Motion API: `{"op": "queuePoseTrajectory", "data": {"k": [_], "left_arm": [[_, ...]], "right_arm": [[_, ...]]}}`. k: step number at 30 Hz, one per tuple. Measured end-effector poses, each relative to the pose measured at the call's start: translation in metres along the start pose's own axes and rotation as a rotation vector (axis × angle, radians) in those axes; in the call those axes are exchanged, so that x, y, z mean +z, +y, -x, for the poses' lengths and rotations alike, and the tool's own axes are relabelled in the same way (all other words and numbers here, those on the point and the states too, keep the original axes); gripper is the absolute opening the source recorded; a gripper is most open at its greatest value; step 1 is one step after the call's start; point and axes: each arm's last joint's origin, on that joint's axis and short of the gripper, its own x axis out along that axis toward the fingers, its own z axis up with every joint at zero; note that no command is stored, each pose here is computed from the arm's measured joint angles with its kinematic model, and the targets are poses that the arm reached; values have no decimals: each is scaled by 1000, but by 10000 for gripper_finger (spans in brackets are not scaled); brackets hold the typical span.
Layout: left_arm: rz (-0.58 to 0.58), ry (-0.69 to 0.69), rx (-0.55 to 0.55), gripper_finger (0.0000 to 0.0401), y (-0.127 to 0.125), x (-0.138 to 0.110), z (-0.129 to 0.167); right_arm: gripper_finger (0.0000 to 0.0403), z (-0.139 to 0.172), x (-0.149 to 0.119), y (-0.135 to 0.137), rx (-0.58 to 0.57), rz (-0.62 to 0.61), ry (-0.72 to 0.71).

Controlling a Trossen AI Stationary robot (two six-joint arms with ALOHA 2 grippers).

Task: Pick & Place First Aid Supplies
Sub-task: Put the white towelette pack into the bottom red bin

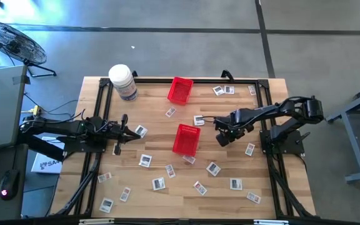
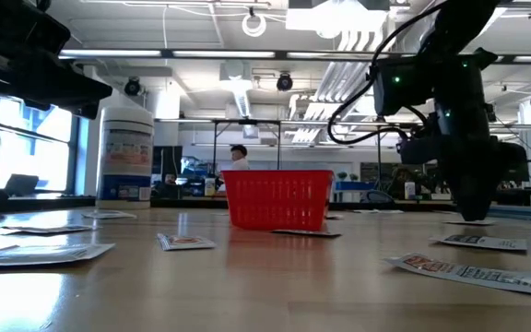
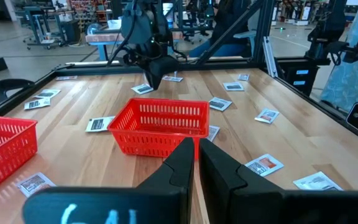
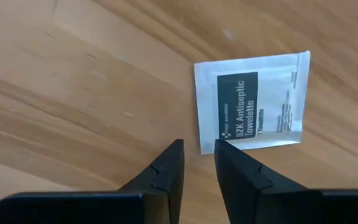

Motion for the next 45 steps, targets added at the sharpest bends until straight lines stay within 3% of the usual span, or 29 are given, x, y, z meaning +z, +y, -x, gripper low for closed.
{"op": "queuePoseTrajectory", "data": {"k": [11,26,45], "left_arm": [[0,0,0,21,0,0,0],[0,0,0,21,0,0,0],[0,0,0,21,0,0,0]], "right_arm": [[84,0,1,-1,-22,-3,-31],[109,-20,5,6,-77,-30,59],[34,-21,11,2,-72,-91,47]]}}
